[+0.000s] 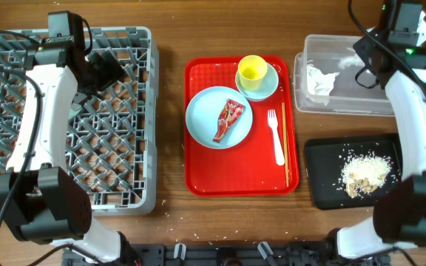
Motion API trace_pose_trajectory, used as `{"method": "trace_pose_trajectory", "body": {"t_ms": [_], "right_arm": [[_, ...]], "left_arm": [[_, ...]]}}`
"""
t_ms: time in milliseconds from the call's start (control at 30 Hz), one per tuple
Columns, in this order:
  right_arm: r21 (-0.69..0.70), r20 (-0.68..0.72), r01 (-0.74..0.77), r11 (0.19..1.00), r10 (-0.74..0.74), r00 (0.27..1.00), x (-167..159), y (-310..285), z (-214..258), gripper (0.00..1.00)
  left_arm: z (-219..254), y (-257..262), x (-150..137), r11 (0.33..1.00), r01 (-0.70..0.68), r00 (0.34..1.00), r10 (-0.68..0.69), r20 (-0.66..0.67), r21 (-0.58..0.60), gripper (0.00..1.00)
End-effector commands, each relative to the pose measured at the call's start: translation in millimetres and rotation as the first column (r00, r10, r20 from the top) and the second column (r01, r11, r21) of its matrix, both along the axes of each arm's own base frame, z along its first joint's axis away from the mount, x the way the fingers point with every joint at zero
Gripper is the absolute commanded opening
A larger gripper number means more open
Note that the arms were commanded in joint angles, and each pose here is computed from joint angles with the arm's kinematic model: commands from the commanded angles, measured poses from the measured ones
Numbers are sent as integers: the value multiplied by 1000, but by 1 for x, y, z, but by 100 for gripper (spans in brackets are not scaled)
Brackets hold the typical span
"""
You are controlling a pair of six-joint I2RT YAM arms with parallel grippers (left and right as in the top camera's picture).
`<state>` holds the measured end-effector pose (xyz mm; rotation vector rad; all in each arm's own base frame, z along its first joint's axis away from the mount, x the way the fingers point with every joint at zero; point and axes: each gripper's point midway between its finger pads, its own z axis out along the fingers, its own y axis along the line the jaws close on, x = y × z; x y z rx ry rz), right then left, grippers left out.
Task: Sort waste into correct bins and load items into the dishwasher rack
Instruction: 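Grasp the tissue and drop it into the clear plastic bin, then grasp the red wrapper from the plate and drop it in the bin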
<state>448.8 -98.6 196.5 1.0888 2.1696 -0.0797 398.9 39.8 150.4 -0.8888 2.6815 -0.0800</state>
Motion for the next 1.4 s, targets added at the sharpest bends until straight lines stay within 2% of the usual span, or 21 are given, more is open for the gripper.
{"method": "trace_pose_trajectory", "body": {"t_ms": [0, 33, 67, 100, 200, 233, 300, 400, 467, 533, 700, 767, 900, 967, 1000, 1033, 1067, 1100, 1233, 1267, 1367], "right_arm": [[-6, -122, -54, 999, 53, 991, 10, -1, -56, 94], [26, -140, -190, 982, 191, 971, 16, 15, -63, 100], [92, -125, -407, 909, 416, 901, 21, 45, -66, 100], [150, -50, -592, 792, 604, 796, 23, 78, -57, 100], [277, 200, -747, 605, 724, 660, 14, 142, -10, 99], [264, 274, -827, 497, 783, 558, 3, 177, 14, 98], [224, 251, -871, 438, 837, 486, -14, 210, 26, 99], [224, 72, -887, 405, 900, 429, -49, 262, 2, 97], [229, -61, -893, 387, 921, 384, -74, 296, -33, 87], [161, -285, -816, 555, 818, 500, -91, 305, -89, 87], [153, -375, -847, 509, 823, 427, -99, 342, -150, 87], [173, -418, -818, 549, 793, 444, -102, 340, -177, 86], [188, -467, -810, 556, 776, 425, -105, 337, -203, 84], [186, -463, -809, 557, 776, 428, -104, 338, -205, 70], [183, -454, -811, 556, 779, 432, -102, 339, -204, 47], [183, -449, -807, 562, 778, 440, -101, 340, -204, 36], [183, -445, -803, 568, 776, 447, -100, 340, -202, 17], [181, -436, -798, 574, 775, 458, -98, 341, -196, 4], [137, -323, -780, 611, 772, 548, -67, 330, -123, 4], [104, -270, -764, 637, 757, 595, -54, 317, -93, 4], [-43, -119, -602, 797, 595, 795, -22, 241, -13, 4]], "left_arm": [[3, -1, 0, 1000, -1, 1000, 1, 8, -7, 100], [3, 0, 0, 1000, -2, 1000, 2, 8, -3, 100], [3, 1, 0, 1000, -5, 1000, 5, 7, 4, 100], [3, 2, 0, 1000, -6, 1000, 6, 7, 7, 100], [3, 2, 0, 1000, -6, 1000, 6, 7, 7, 100], [3, 2, 0, 1000, -6, 1000, 6, 7, 7, 100], [3, 2, 0, 1000, -6, 1000, 6, 7, 6, 100], [3, 2, 0, 1000, -6, 1000, 6, 7, 6, 100], [3, 2, 0, 1000, -6, 1000, 6, 7, 6, 100], [3, 2, 0, 1000, -6, 1000, 5, 7, 6, 100], [3, 2, 0, 1000, -6, 1000, 5, 7, 6, 100], [3, 2, 0, 1000, -6, 1000, 5, 6, 7, 100], [3, 2, 0, 1000, -6, 1000, 5, 7, 6, 100], [3, 2, 0, 1000, -6, 1000, 6, 7, 6, 100], [3, 2, 0, 1000, -6, 1000, 5, 7, 6, 100], [3, 2, 0, 1000, -6, 1000, 5, 7, 6, 100], [3, 2, 0, 1000, -6, 1000, 6, 7, 7, 100], [3, 2, 0, 1000, -6, 1000, 6, 7, 6, 100], [3, 2, 0, 1000, -6, 1000, 5, 7, 6, 100], [3, 2, 0, 1000, -6, 1000, 6, 7, 6, 100], [3, 2, 0, 1000, -5, 1000, 5, 7, 7, 100]]}}
